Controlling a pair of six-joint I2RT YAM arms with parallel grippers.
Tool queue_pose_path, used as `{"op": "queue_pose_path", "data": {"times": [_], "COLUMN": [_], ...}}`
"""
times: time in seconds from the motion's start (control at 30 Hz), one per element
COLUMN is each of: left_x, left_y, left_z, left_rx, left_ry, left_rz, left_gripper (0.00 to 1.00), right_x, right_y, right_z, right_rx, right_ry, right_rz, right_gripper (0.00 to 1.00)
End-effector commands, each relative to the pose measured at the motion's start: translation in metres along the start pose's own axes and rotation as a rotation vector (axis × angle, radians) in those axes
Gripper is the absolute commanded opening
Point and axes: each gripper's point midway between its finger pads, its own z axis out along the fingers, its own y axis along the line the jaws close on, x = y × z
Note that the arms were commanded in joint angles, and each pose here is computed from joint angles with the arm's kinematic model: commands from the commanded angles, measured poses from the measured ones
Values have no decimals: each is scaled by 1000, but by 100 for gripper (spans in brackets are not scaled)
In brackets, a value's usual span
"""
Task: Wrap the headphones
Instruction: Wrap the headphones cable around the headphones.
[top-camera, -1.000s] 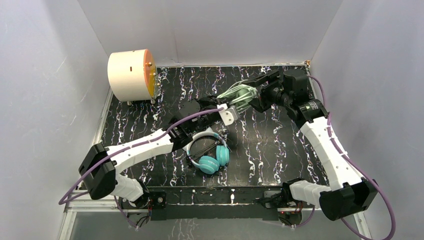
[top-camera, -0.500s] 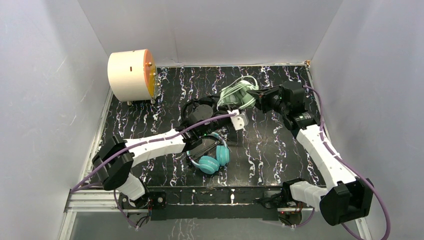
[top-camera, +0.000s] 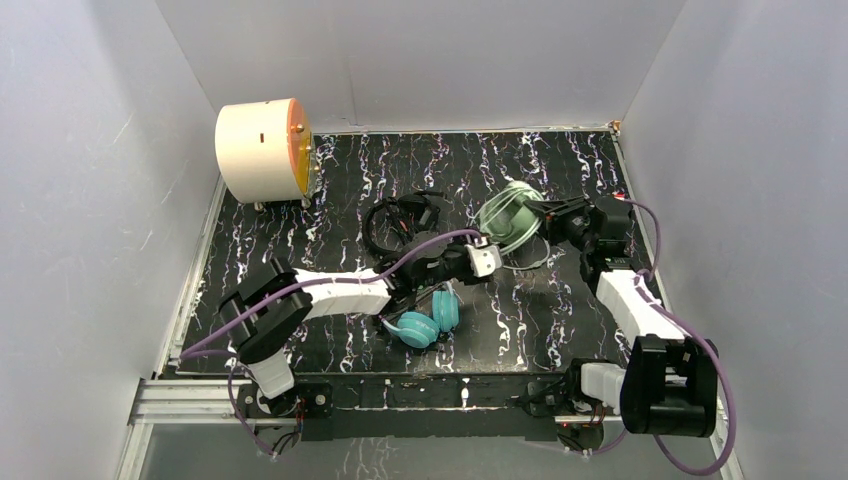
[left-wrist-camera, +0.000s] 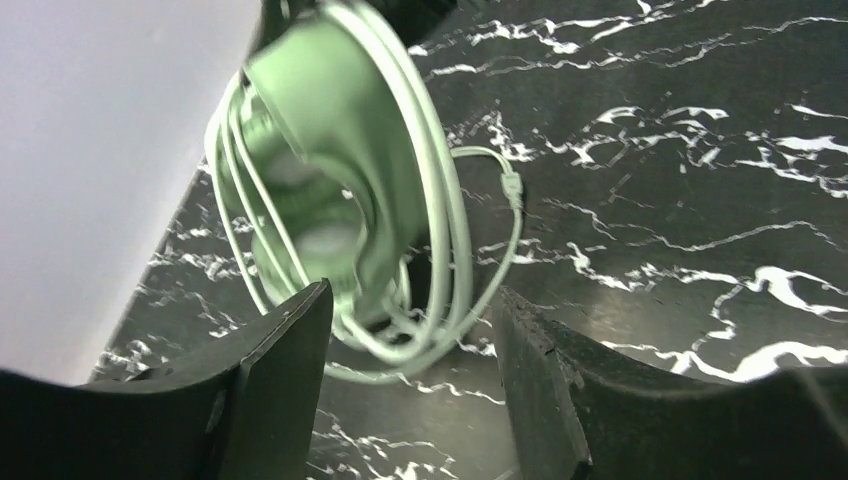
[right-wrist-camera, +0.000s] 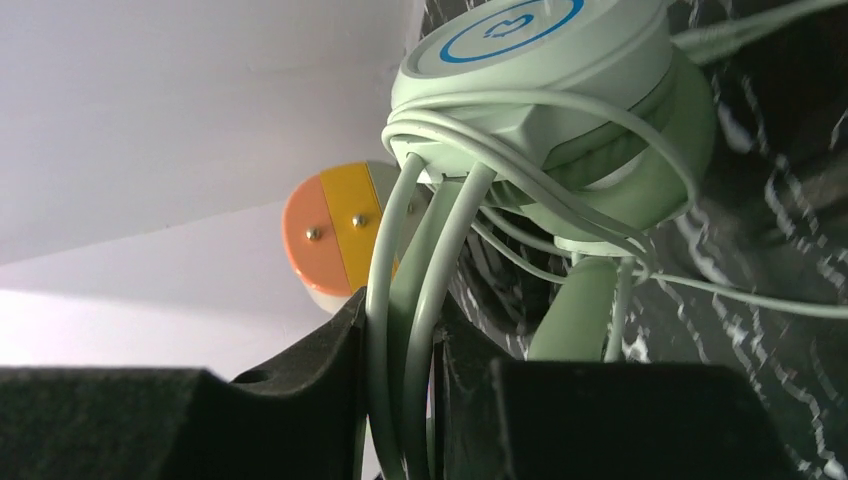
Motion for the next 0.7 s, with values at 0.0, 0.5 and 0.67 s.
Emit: {"op": "queue_pose_path", "data": {"times": [0.0,0.5,0.67], "left_x": [-22,-155,-149], "left_y": [-2,37,39], "left_z": [-8,-136,-160], "left_rx": [-10,-29,-94], "left_ry": [-105,-222,-176], "left_rz": [-111,-709,-908], "left_gripper": [61,97,98], "right_x": [-21,1,5], "right_y": [62,81,102], "right_z": [-15,-63,-76], "right_rx": [-311,-514,-489], "right_ry": [-47,189,183], "right_rz": [-228,-732,-751], "right_gripper": [0,0,0]}}
